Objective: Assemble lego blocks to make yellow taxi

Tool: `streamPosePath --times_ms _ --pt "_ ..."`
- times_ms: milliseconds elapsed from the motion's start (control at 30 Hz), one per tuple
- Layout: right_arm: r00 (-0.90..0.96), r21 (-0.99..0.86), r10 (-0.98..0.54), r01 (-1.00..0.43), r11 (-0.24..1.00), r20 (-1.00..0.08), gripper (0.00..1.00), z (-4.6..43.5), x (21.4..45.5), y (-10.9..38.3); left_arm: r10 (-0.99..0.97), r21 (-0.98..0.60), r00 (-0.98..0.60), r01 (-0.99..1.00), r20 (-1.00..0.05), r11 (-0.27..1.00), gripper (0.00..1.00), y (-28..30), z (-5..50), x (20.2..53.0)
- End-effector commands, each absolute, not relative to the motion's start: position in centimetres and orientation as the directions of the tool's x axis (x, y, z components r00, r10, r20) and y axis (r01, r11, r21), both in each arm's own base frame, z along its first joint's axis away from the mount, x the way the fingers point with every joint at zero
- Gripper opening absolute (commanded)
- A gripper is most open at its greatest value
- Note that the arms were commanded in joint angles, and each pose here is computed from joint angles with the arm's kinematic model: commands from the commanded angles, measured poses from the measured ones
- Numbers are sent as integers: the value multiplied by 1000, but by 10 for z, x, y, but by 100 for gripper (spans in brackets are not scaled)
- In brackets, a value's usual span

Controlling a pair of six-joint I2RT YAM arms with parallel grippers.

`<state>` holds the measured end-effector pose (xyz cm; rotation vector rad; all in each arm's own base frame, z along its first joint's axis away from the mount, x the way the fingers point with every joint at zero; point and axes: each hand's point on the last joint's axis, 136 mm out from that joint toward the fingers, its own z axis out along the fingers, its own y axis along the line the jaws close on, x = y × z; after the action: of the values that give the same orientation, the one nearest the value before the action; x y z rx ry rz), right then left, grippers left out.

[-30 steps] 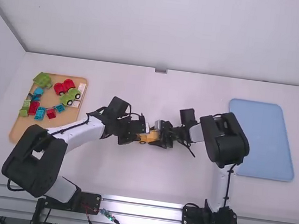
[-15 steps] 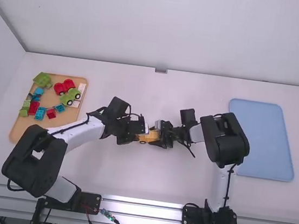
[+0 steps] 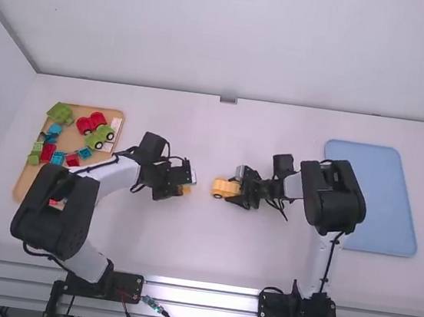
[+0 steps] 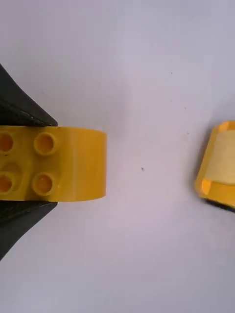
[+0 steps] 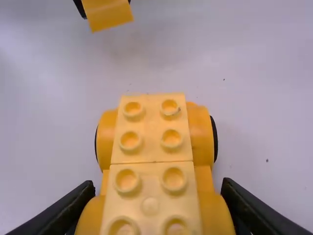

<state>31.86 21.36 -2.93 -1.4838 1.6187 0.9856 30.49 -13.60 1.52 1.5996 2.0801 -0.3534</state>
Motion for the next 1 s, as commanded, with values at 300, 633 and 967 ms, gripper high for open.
streamPosePath --times_ms 300,633,967 --pt "-80 85 -491 -996 12 -867 84 -34 316 214 827 95 -95 980 -554 176 2 -154 7 311" --pt "-83 94 -477 -996 1 -875 91 -33 311 217 850 8 -98 993 -517 119 4 -159 -3 312" --pt "-81 91 -476 -996 0 -876 99 -33 311 217 849 7 -105 992 -518 127 35 -158 -5 314"
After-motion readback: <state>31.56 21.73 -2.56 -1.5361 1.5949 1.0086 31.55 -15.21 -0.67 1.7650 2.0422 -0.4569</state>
